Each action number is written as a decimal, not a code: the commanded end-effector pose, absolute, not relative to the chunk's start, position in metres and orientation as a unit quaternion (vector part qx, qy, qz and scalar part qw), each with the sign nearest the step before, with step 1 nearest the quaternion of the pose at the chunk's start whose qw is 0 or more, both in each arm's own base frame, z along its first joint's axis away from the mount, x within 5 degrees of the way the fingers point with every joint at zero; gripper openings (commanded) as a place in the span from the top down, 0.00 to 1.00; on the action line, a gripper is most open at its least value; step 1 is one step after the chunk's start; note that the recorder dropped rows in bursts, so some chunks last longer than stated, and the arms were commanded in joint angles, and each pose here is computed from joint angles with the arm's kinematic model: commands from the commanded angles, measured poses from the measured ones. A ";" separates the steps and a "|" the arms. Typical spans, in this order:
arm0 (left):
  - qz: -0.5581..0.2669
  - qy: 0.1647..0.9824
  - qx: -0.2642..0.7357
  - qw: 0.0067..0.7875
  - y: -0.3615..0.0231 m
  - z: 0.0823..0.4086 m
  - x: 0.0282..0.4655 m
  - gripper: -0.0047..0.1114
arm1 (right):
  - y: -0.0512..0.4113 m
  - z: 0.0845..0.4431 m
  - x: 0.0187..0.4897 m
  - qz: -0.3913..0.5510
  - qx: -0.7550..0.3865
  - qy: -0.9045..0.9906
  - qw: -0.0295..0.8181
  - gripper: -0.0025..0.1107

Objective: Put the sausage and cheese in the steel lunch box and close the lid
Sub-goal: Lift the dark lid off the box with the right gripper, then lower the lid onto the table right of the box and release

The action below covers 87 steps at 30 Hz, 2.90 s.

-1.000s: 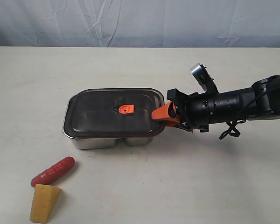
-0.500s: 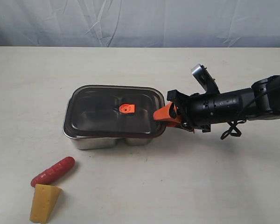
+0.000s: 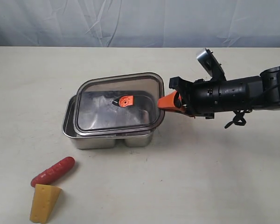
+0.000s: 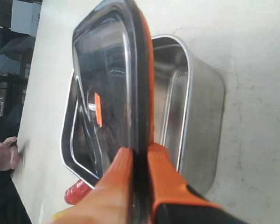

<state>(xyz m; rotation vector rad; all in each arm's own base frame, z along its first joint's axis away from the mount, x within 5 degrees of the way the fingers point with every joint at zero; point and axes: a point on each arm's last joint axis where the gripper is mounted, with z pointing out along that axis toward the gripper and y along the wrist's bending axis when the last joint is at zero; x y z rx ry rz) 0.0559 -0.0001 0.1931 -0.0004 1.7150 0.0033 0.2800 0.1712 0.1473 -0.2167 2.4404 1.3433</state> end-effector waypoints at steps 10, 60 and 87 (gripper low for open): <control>-0.002 0.755 -0.001 0.655 0.000 0.192 0.056 0.96 | 0.170 0.198 0.272 0.484 -0.156 0.820 0.262 0.98; -0.002 0.755 -0.001 0.656 0.000 0.193 0.056 0.96 | 0.183 0.198 0.186 0.019 -0.612 0.789 0.052 0.87; -0.001 0.755 -0.001 0.656 0.000 0.193 0.056 0.96 | 0.322 0.246 0.168 0.117 -0.761 0.591 0.241 0.46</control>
